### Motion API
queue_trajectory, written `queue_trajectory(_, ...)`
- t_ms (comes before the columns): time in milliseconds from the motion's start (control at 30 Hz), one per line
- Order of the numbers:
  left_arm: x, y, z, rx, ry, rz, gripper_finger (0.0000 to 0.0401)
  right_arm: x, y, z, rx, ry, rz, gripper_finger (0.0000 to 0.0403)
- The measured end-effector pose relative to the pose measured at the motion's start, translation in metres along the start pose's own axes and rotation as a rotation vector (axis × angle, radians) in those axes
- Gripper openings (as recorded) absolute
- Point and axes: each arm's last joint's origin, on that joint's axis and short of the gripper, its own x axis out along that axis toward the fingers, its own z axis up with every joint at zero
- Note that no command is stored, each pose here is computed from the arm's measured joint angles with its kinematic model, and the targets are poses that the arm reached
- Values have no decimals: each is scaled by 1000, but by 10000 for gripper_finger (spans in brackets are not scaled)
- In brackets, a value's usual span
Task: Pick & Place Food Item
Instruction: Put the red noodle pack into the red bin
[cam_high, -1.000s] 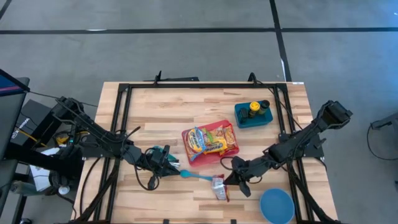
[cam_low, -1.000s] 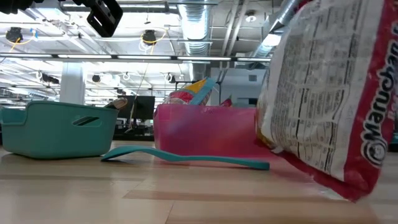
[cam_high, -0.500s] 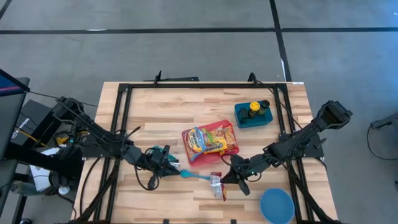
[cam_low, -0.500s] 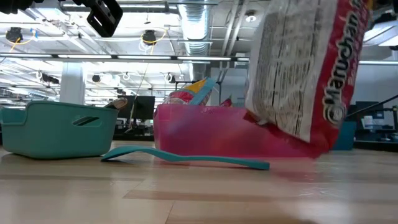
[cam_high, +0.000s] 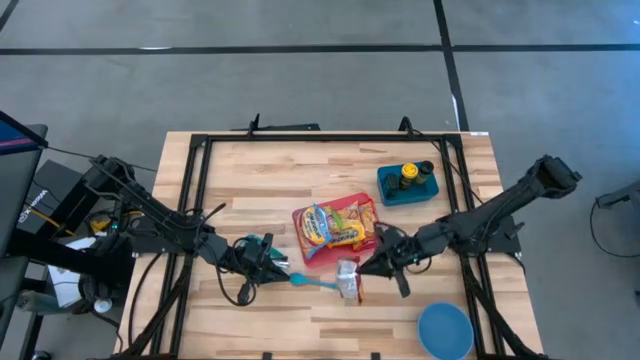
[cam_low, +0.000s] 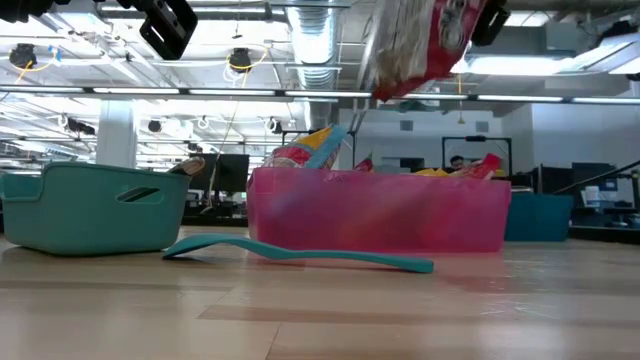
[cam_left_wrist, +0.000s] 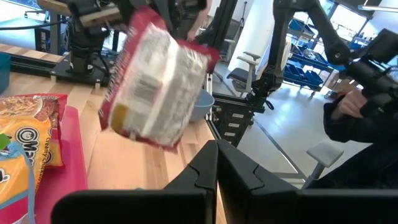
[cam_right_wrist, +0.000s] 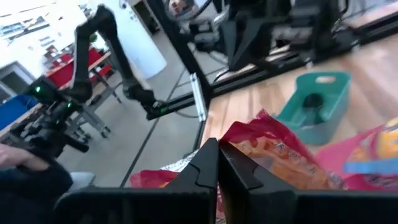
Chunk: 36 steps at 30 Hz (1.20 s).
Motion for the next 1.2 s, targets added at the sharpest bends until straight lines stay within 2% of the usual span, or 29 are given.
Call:
queue_trajectory(300, 0, 0, 0, 0, 0, 0, 0, -23, -25, 26, 9, -27, -133, 0)
queue_trajectory(567, 0, 0, 0, 0, 0, 0, 0, -32, -52, 41, 35, -54, -253, 0)
queue_trajectory(933, 0, 0, 0, 0, 0, 0, 0, -34, -95, 53, 95, -11, -271, 0)
queue_trajectory(1200, 0, 0, 0, 0, 0, 0, 0, -37, -111, 59, 102, 14, -217, 0)
